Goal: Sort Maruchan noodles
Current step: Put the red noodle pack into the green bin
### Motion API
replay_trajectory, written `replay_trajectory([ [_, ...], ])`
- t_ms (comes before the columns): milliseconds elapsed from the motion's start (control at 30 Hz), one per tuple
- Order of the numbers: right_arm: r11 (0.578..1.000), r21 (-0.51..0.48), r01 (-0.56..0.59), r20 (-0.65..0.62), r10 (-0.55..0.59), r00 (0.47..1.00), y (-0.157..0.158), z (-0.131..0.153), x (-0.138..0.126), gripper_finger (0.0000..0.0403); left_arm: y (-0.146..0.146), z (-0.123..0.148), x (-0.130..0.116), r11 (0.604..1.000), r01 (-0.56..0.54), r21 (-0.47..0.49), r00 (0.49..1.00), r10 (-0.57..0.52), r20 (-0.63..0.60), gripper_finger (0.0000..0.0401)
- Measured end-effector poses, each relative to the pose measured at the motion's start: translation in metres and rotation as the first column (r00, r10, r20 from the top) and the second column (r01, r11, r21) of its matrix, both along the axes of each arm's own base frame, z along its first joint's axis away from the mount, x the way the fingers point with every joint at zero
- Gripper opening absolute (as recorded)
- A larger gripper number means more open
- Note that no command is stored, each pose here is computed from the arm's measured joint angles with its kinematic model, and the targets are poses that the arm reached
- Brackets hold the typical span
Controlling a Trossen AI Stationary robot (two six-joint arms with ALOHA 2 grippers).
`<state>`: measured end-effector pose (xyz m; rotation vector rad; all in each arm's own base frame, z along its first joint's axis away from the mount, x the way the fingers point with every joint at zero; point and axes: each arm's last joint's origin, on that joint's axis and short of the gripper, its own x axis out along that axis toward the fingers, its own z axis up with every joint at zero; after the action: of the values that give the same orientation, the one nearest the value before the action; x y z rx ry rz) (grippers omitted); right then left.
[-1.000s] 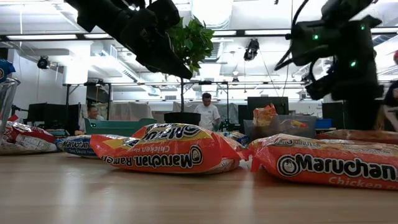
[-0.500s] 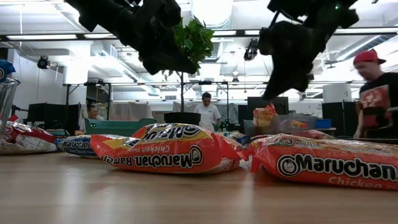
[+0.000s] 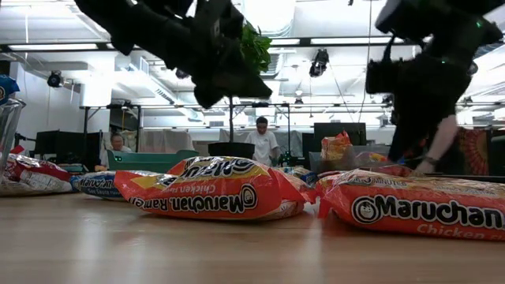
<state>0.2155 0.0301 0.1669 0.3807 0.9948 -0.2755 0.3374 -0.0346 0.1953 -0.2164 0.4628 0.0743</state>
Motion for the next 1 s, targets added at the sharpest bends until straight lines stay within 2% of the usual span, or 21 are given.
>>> replay_trajectory([
  [233, 0.988, -0.119, 0.102, -0.049, -0.109, 0.993, -0.008, -0.031, -0.018, 0.0012, -0.002, -0.024, 0.02, 0.997, -0.039, -0.072, 0.999, 0.037, -0.024, 0.0001],
  [367, 0.987, -0.103, 0.124, 0.02, -0.122, 0.992, -0.009, -0.041, -0.021, 0.0012, -0.005, -0.035, 0.038, 0.997, -0.031, -0.071, 0.999, 0.029, -0.032, 0.0002],
  [533, 0.988, -0.085, 0.129, 0.078, -0.122, 0.989, -0.009, -0.045, -0.022, 0.0012, -0.008, -0.037, 0.064, 0.999, 0.032, -0.007, 0.999, -0.032, -0.018, 0.0022],
  [767, 0.986, -0.088, 0.14, 0.081, -0.133, 0.988, -0.01, -0.048, -0.025, 0.0012, -0.012, -0.042, 0.095, 0.978, 0.123, 0.169, 0.986, -0.101, -0.132, 0.0102],
  [900, 0.986, -0.086, 0.14, 0.088, -0.133, 0.987, -0.01, -0.048, -0.025, 0.0012, -0.01, -0.054, 0.11, 0.956, 0.089, 0.279, 0.979, -0.032, -0.2, 0.0159],
  [1000, 0.987, -0.084, 0.14, 0.091, -0.132, 0.987, -0.009, -0.048, -0.024, 0.0012, -0.009, -0.064, 0.115, 0.943, 0.087, 0.32, 0.964, 0.0, -0.264, 0.0198],
])
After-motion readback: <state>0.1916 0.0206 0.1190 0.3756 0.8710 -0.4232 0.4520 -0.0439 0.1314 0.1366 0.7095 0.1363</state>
